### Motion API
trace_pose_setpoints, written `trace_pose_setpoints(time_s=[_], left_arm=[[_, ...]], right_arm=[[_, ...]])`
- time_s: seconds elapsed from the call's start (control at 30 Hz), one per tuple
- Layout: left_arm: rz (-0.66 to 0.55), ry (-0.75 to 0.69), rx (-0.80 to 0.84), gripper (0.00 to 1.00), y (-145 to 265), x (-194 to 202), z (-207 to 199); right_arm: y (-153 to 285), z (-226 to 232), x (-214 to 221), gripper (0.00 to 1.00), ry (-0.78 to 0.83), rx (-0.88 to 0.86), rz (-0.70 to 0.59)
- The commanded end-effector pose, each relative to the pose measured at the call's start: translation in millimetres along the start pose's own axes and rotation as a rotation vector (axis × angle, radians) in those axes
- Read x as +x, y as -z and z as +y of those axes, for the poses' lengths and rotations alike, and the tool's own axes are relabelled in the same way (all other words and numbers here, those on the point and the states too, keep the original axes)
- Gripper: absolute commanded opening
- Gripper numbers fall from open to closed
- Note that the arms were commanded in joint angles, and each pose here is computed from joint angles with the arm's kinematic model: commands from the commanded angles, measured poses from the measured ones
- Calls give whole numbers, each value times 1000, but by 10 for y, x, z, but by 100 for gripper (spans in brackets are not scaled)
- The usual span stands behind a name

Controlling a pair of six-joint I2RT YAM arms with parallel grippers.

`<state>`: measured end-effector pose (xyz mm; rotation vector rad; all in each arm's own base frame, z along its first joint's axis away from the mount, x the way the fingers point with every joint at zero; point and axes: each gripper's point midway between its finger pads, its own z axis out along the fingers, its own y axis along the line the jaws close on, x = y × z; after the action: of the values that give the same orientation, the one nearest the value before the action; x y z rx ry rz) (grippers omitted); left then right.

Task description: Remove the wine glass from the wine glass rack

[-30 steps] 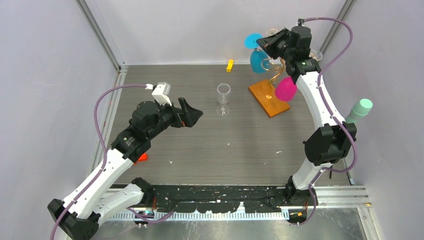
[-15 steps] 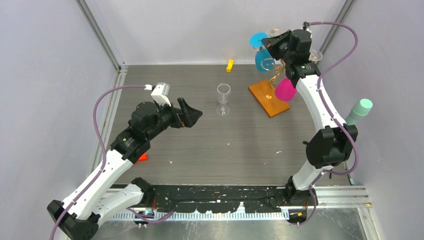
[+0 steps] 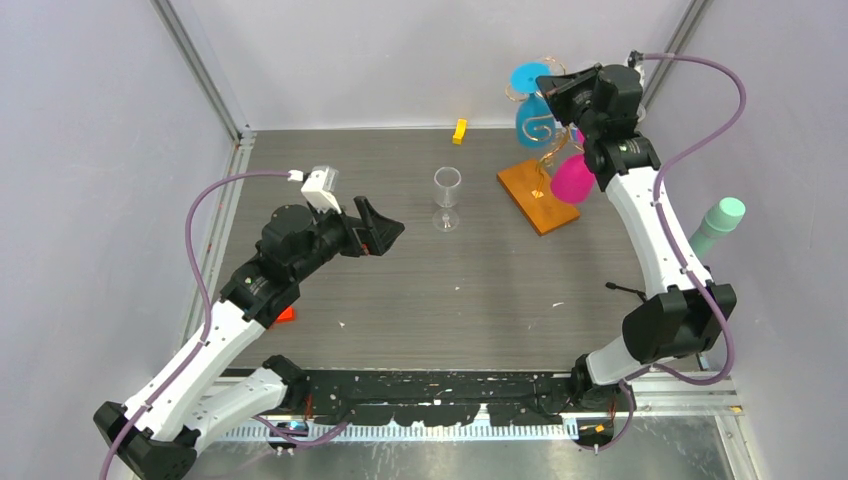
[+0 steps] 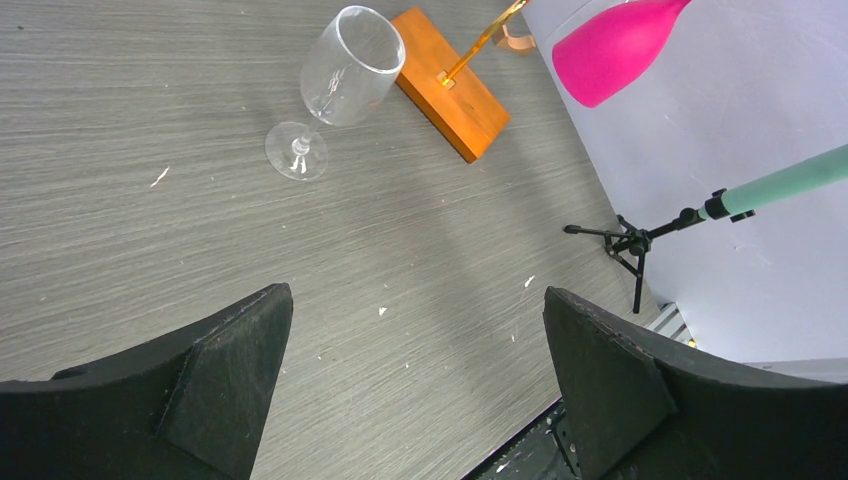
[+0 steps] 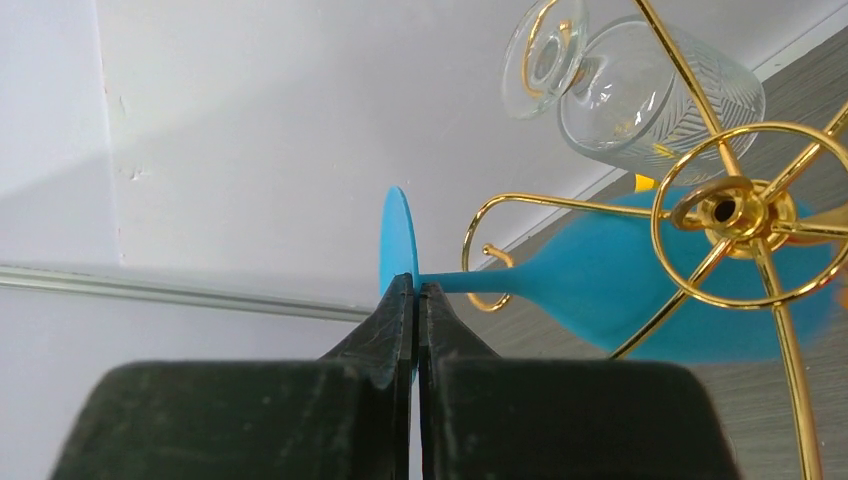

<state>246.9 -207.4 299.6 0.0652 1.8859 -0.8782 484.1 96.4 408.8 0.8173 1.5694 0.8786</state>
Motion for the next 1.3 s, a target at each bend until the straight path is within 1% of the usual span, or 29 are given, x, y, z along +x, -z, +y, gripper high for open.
trace_pose_setpoints(time_s=[0.0, 0.1, 0.33, 0.47, 0.53, 0.7, 0.77, 0.8, 0.9, 0.97, 1.13, 1.27], left_arm=[[-39, -9, 6, 100, 37, -89, -19], [-41, -11, 4, 100, 35, -94, -15], [-46, -16, 3, 100, 42, -112, -19], [-43, -14, 5, 100, 26, -118, -28], [-40, -12, 10, 100, 9, -114, -39], [-27, 12, 37, 100, -48, -101, -97], [-18, 34, 79, 100, -61, -122, -193], [-7, 40, 126, 100, -48, -134, -298], [-4, 98, 289, 100, 12, -214, -639], [-19, 146, 345, 100, 57, -281, -762], [-61, 249, 391, 100, 126, -434, -851], [-99, 356, 434, 100, 138, -565, -841]], right_arm=[[249, 276, -101, 0, -60, -68, 0], [276, 328, 35, 1, -102, -99, 73], [392, 445, 157, 0, -147, -158, 151], [462, 601, 252, 0, -177, -241, 221], [531, 705, 325, 0, -209, -294, 281], [768, 1030, 391, 0, -251, -452, 350], [871, 1099, 507, 0, -270, -483, 396], [916, 1143, 545, 0, -281, -498, 410], [1181, 1295, 763, 0, -297, -552, 464], [1354, 1379, 863, 0, -312, -585, 477], [1787, 1548, 1014, 0, -375, -669, 508], [2084, 1540, 955, 0, -435, -693, 500]])
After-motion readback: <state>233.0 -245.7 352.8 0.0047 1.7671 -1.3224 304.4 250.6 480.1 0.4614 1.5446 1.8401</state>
